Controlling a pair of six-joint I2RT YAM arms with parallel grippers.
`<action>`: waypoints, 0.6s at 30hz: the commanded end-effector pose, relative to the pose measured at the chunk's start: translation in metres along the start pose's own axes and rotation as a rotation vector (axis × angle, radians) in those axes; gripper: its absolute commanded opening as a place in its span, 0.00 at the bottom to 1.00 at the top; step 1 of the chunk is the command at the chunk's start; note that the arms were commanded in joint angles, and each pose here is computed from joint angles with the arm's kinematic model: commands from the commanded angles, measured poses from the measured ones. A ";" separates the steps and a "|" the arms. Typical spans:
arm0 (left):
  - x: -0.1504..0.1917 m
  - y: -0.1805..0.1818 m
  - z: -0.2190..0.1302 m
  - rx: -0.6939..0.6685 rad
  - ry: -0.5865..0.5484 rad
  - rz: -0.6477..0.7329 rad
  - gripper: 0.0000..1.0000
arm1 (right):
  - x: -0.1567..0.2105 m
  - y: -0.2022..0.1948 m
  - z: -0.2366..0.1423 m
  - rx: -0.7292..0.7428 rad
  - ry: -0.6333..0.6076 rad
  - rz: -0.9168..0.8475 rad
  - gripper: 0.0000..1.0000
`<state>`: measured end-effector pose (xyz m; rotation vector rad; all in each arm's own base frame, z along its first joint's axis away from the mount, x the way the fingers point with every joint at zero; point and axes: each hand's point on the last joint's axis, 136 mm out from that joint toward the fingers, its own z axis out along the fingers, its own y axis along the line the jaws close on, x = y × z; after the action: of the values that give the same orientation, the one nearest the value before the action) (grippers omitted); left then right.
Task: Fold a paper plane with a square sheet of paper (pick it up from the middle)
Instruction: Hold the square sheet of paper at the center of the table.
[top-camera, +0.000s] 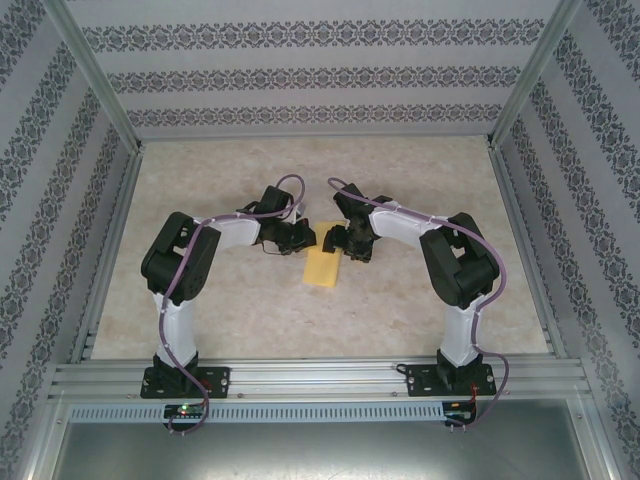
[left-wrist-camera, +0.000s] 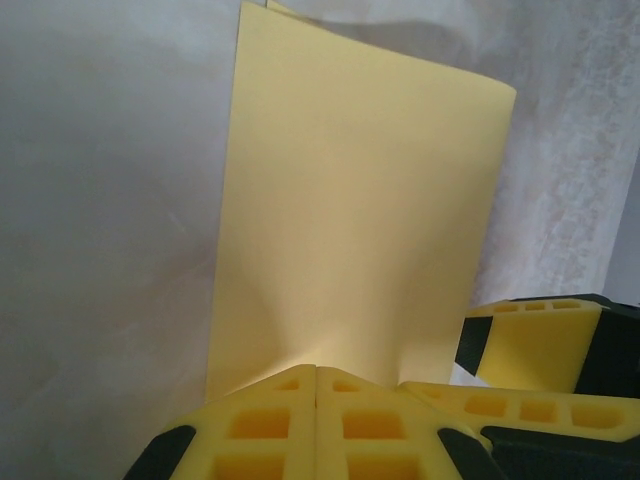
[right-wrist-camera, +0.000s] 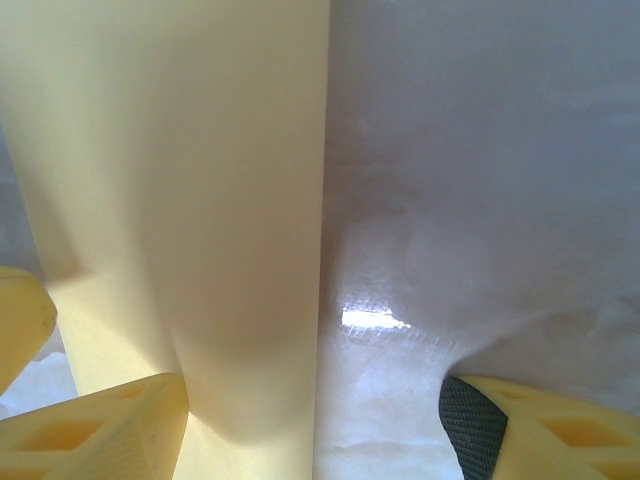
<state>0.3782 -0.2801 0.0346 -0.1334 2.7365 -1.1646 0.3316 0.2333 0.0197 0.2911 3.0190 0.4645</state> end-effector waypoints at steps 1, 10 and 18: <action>0.001 -0.003 0.008 0.011 0.017 0.001 0.00 | 0.020 -0.031 0.023 0.120 0.081 0.027 0.72; 0.009 0.018 0.020 -0.045 0.040 -0.015 0.00 | 0.020 -0.028 0.023 0.112 0.080 0.025 0.73; 0.021 0.037 0.022 -0.114 0.066 -0.014 0.00 | 0.010 -0.009 0.010 0.029 0.049 0.016 0.74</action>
<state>0.3762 -0.2821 0.0207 -0.1237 2.7658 -1.1497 0.3321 0.2347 0.0208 0.2952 3.0178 0.4746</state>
